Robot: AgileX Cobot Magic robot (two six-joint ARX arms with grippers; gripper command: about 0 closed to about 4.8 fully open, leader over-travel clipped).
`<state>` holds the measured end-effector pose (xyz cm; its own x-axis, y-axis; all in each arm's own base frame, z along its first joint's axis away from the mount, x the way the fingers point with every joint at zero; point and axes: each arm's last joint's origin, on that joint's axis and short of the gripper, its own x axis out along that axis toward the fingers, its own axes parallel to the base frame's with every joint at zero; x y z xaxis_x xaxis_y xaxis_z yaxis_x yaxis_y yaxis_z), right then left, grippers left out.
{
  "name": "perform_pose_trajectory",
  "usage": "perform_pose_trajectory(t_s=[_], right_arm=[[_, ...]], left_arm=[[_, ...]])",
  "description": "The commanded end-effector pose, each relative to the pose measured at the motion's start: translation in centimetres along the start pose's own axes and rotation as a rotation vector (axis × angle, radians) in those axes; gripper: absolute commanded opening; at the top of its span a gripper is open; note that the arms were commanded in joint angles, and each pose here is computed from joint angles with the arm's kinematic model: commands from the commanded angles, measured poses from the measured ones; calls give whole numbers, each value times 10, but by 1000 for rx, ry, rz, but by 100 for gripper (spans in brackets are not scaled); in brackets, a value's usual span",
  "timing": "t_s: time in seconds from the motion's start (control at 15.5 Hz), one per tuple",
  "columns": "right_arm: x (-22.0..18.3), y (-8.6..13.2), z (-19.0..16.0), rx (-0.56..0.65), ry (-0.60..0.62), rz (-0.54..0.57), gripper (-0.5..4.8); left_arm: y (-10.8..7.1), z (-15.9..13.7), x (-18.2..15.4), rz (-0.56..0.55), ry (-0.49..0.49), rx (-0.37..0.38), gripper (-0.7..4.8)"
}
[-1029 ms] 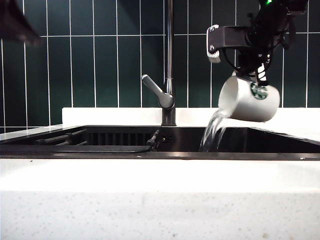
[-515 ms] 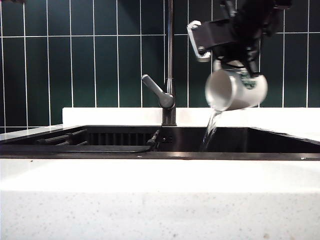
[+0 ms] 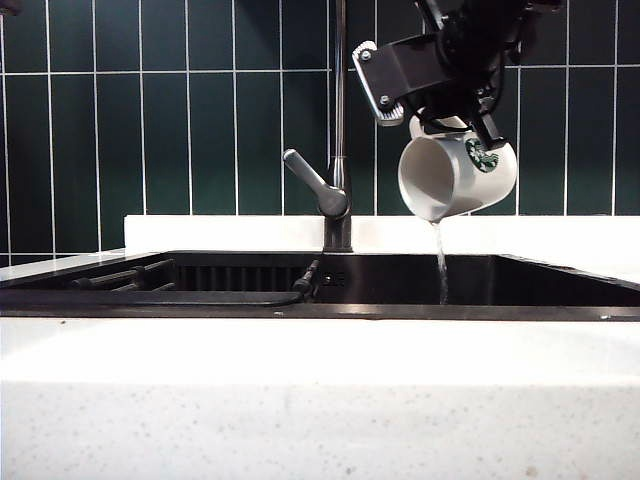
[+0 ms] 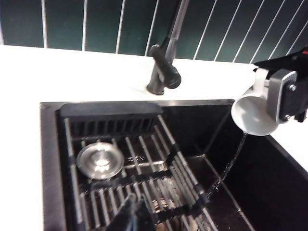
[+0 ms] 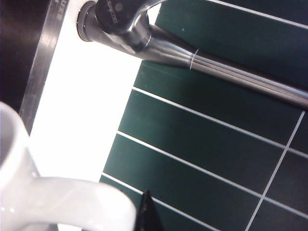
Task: Pick up the mug next to the sink, go to the faucet to get some water, pour the water into the sink, and finally put the mug back to its place.
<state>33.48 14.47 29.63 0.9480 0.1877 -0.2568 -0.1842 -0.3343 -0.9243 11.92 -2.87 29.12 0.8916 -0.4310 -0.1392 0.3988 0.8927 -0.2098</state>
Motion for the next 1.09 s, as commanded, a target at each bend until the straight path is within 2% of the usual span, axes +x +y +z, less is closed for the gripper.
perform_pose_trajectory(t_s=[0.06,0.19,0.39,0.51,0.64,0.84,0.9,1.03,1.09], right_arm=[[-5,-12,-4,29,38,-66,-1],[-5,-13,-5,104,38,-72,-1],[-7,-18,-14,434,51,-126,0],[-10,-18,-33,811,71,-158,0],[-11,-13,-55,1066,115,-180,0],[-12,3,-92,1347,222,-182,5],[-15,14,-108,1461,245,-189,13],[-24,32,-127,1599,280,-234,13],[-33,50,-142,1642,305,-275,13]], left_arm=[[0,-4,-3,10,-2,2,-6],[0,-7,-5,14,19,6,-6],[-2,-9,-14,17,24,56,-6],[-4,-11,-21,12,24,70,-6],[-4,-15,-24,3,29,84,-6],[-4,-24,-29,4,22,86,-6],[-4,-29,-30,5,22,86,-6],[-3,-35,-32,5,20,86,-6],[-2,-39,-32,4,18,85,-6]])
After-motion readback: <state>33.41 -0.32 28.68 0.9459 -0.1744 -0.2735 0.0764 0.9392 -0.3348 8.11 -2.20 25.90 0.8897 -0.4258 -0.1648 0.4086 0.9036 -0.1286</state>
